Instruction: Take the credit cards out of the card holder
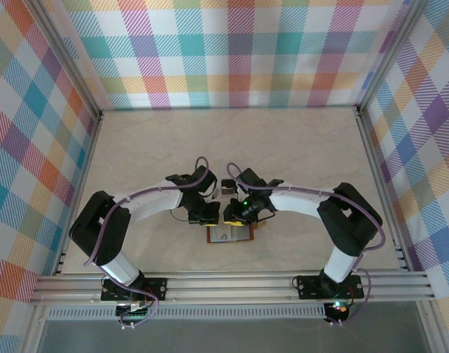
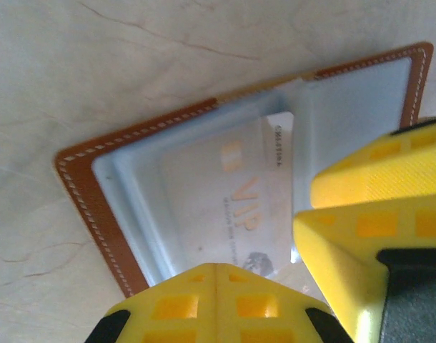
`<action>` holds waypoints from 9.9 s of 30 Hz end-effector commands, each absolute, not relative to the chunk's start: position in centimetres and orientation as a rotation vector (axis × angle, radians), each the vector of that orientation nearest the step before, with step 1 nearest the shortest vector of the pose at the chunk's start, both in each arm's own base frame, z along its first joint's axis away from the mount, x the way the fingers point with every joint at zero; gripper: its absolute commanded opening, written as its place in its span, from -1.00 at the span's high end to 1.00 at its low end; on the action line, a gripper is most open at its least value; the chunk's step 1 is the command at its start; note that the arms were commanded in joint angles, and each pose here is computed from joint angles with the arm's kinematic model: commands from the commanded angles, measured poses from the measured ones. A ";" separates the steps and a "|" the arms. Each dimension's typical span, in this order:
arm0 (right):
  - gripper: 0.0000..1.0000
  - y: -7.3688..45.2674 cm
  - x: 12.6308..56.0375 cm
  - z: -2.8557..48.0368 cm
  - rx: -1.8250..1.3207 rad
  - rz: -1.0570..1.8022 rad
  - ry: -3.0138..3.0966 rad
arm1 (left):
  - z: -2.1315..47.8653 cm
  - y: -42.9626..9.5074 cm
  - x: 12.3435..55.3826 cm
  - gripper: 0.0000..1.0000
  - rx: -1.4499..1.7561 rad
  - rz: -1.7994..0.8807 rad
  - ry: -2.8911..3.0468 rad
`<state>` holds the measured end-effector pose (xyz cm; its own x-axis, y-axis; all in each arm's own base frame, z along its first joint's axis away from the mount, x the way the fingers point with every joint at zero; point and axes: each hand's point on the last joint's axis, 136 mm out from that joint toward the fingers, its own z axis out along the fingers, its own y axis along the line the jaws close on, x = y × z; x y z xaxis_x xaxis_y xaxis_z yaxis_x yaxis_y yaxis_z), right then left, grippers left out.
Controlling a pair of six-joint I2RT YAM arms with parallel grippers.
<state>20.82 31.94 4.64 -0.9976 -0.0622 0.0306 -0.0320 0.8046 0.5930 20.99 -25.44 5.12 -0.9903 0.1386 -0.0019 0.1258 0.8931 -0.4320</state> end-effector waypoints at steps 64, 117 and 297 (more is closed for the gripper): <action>1.00 26.5 20.7 7.4 0.395 -0.945 -3.027 | 2.8 -24.0 19.9 0.87 -0.110 0.529 -3.042; 1.00 29.3 36.2 10.3 2.433 -0.167 -2.205 | 3.9 -17.7 21.3 0.79 0.229 0.818 -3.081; -0.03 25.7 19.9 7.8 0.270 -0.219 -3.196 | 4.4 -22.6 21.6 0.94 0.031 0.816 -3.061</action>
<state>19.47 25.36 5.87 -0.9849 -0.1661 -0.0489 -0.1700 0.9811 0.0924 21.04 -22.40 2.68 -0.9991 -0.0326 0.0269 -0.0417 0.8644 -0.5010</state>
